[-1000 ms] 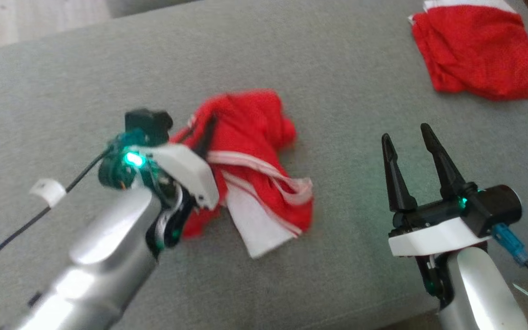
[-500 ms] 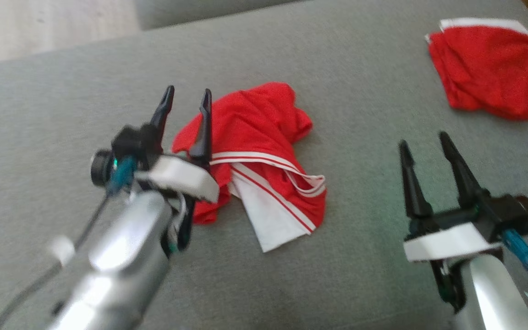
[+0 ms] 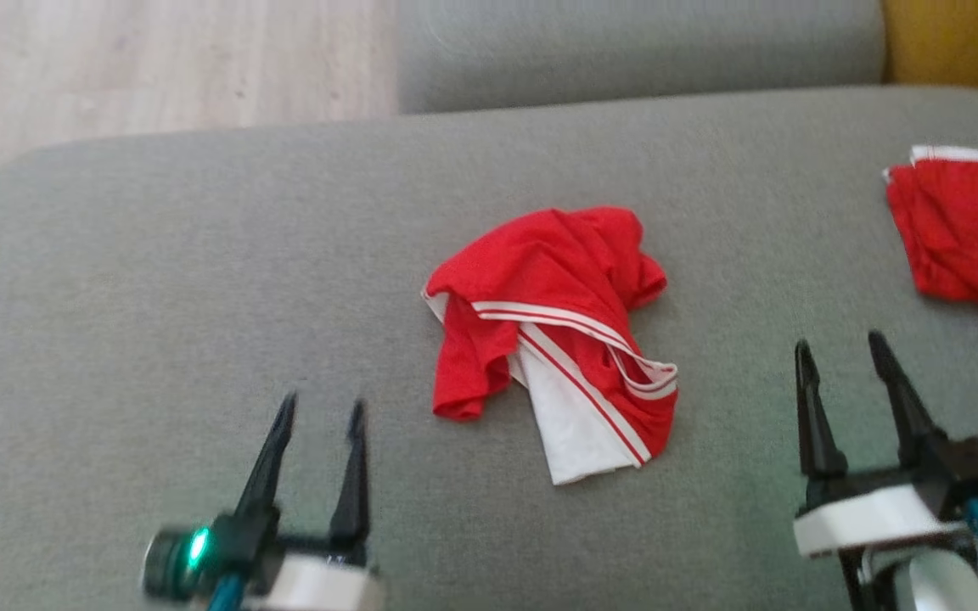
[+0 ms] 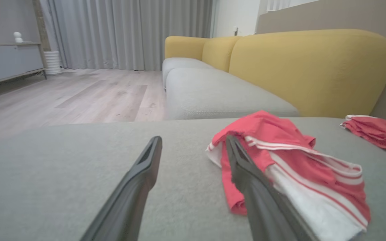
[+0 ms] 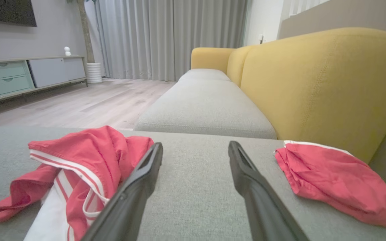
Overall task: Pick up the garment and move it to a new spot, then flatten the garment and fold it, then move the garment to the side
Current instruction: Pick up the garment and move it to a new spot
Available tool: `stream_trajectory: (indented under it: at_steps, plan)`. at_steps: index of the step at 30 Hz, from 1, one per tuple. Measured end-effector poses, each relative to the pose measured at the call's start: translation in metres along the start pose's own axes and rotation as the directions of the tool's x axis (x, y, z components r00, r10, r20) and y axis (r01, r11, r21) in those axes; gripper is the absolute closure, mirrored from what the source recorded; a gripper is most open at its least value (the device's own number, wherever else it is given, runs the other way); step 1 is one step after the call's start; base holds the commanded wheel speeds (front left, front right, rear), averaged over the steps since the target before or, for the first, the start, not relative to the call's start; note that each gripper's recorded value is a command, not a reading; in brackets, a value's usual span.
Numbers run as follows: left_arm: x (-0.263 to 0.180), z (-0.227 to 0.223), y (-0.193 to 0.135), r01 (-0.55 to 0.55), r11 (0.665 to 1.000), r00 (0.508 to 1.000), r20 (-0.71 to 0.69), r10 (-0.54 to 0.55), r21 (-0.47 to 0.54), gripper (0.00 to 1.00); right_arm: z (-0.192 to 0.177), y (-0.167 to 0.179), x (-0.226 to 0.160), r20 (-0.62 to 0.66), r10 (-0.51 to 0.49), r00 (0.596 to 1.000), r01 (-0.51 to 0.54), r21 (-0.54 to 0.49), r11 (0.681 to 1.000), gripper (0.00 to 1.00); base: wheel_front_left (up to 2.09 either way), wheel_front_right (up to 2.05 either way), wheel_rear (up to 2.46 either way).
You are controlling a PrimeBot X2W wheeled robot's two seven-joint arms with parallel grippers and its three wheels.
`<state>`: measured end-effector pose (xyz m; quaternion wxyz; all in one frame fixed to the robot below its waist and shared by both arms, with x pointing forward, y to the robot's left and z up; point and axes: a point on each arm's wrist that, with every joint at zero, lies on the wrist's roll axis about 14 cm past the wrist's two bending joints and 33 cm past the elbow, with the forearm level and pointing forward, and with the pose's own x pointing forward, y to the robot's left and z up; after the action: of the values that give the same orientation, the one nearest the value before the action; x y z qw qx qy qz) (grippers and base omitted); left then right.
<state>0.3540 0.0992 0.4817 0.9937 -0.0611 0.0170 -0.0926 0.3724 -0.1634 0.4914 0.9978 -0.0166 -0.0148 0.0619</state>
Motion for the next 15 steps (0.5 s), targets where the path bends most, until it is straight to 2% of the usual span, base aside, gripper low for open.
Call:
stream_trajectory:
  at_steps: [7,11,15]
  plan:
    - [-0.059,-0.023,0.048,-0.179,0.984,0.982,-0.063,0.18,0.024,0.0,-0.018,0.011,-0.021,-0.057,0.023,0.998,-0.021,0.045,0.999,0.0,0.0,0.0,0.0]
    - [-0.067,-0.023,0.065,-0.222,0.975,0.973,-0.059,0.223,0.025,0.0,-0.032,0.025,-0.024,-0.103,0.063,0.993,-0.056,0.067,0.996,0.0,0.0,0.0,0.0]
    - [-0.065,-0.022,0.065,-0.22,0.975,0.974,-0.053,0.221,0.024,0.0,-0.035,0.032,-0.022,-0.111,0.081,0.991,-0.072,0.085,0.994,0.0,0.0,0.0,0.0]
